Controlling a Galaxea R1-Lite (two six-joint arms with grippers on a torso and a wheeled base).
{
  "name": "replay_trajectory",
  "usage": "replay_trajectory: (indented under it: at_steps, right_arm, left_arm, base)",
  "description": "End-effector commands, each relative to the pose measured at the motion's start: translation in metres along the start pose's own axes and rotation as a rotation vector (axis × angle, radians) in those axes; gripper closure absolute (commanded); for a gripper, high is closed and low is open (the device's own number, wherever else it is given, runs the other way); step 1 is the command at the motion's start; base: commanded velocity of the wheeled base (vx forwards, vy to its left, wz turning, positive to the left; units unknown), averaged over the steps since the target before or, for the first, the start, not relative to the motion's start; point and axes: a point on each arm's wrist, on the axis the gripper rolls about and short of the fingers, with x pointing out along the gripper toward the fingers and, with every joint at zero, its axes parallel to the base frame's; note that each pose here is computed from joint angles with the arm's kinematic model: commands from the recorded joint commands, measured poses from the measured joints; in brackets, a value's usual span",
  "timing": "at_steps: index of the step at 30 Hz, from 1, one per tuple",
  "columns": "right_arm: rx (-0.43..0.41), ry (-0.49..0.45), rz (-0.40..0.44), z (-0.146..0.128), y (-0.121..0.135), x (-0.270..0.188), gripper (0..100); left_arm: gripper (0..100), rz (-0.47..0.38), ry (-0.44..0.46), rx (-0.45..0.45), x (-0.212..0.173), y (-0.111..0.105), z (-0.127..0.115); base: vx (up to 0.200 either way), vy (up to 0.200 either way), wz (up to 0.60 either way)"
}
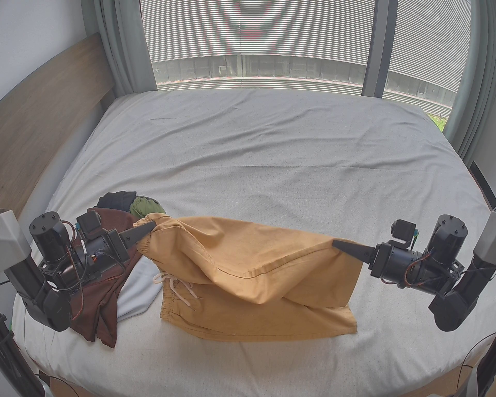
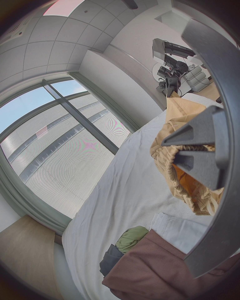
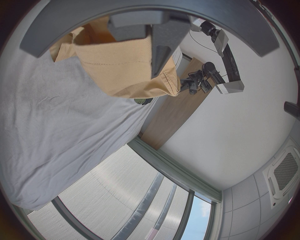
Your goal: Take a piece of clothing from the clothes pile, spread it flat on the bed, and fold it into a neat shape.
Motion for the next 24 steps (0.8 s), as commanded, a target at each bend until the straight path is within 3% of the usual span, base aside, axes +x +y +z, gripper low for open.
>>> replay_trajectory:
  at_steps: [1,24]
  right_arm:
    - [-0.012,-0.044,0.003,0.012,0.002,-0.005,100]
    - [-0.025,-0.157,-0.024,0.044,-0.004,-0.021,100]
  left_arm:
    - [100,0.001,-0.009,0.005,0.001,0.001,0.002]
    - [100,0.028,-0.023,0.008,0.002,0.011,0.004]
  base:
    - [0.0,0.0,0.0]
    - [0.0,0.0,0.0]
